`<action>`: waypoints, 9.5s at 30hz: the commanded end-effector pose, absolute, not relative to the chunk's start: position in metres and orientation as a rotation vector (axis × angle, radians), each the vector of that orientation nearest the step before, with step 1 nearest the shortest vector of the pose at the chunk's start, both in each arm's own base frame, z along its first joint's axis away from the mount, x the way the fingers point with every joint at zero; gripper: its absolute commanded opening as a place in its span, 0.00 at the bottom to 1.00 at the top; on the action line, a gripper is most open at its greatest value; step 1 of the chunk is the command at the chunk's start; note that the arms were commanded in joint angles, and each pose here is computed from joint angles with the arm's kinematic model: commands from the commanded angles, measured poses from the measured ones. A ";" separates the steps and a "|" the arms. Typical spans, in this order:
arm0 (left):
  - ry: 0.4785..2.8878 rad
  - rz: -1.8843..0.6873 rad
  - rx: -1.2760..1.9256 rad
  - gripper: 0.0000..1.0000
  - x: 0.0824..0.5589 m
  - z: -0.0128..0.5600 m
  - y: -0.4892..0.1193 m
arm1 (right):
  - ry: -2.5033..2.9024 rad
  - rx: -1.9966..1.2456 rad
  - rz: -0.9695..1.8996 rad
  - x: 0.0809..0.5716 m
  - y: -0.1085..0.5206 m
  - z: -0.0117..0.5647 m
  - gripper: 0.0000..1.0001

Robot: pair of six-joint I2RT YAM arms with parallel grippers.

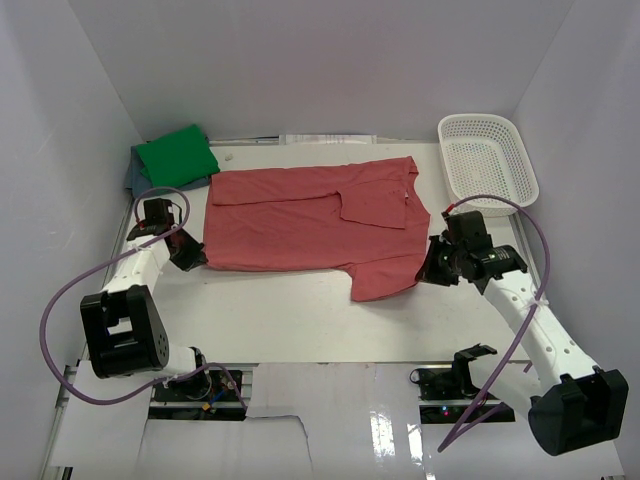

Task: Fold and stack the t-shirts
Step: Grap the side of the flattened tshirt closest away from the robot with both arms, then fold the other side of the tshirt into a rectangle

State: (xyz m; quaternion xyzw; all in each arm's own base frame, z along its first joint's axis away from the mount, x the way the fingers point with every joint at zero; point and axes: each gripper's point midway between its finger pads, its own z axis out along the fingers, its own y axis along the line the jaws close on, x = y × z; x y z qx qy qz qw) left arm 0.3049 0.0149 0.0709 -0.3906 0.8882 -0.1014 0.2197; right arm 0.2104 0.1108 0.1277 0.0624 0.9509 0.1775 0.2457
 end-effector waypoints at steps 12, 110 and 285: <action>2.428 -0.309 -1.071 0.00 0.332 0.083 0.019 | 2.453 0.055 0.543 0.267 0.127 0.208 0.08; 2.345 -0.398 -1.066 0.00 0.510 0.088 0.045 | 2.160 -0.100 0.727 0.556 0.165 0.248 0.08; 2.466 0.103 -1.037 0.00 0.340 0.063 0.051 | 2.776 0.235 0.105 0.317 0.052 0.044 0.08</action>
